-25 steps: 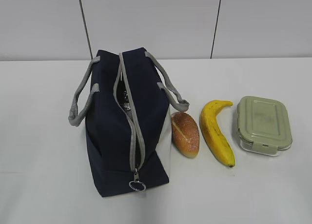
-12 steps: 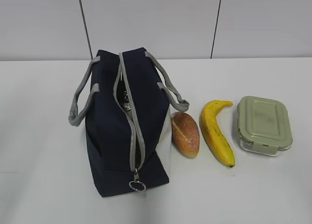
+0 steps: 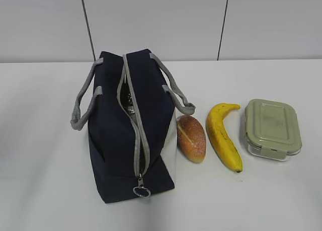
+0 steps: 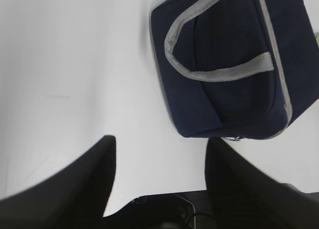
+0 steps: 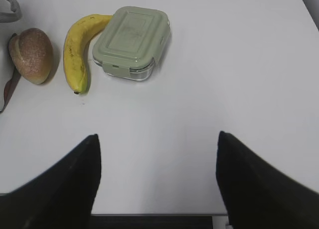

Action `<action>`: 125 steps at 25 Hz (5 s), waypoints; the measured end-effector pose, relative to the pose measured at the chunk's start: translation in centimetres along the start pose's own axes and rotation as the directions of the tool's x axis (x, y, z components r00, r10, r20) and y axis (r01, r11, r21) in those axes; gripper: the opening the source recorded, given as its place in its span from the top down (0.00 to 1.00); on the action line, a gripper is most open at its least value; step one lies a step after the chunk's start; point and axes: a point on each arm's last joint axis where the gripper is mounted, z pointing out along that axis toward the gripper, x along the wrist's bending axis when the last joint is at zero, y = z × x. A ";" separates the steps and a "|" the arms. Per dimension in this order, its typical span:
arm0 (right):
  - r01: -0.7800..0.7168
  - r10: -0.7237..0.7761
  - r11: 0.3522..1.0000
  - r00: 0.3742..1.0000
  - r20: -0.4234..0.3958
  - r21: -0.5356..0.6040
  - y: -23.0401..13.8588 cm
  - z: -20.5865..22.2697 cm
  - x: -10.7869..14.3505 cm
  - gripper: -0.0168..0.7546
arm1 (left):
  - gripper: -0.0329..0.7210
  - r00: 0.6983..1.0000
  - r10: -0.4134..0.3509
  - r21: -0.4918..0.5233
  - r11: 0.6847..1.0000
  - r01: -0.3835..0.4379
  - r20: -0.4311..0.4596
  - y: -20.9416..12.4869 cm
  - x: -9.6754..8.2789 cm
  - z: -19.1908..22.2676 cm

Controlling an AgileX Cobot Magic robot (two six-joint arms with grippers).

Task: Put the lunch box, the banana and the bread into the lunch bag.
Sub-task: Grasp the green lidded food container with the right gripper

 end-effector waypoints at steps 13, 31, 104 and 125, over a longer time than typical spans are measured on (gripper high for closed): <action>0.000 0.000 1.000 1.000 0.000 0.000 0.0 0.0 0.0 0.27 | 0.42 0.992 0.026 0.154 0.987 -0.045 0.120 5.4 -3.8 6.3; 0.000 0.000 1.000 1.000 0.000 0.000 0.0 0.0 0.0 0.27 | 0.38 0.984 0.078 0.333 0.934 -0.129 0.163 8.9 -9.6 15.0; 0.000 0.000 1.000 1.000 0.000 0.000 0.0 0.0 0.0 0.27 | 0.96 0.991 0.110 0.477 0.869 -0.130 0.070 8.2 -8.8 20.9; -0.018 0.029 0.971 0.999 -0.041 0.240 5.4 6.9 0.5 0.27 | 0.96 0.992 0.100 0.479 0.869 -0.126 0.078 8.1 -8.9 20.9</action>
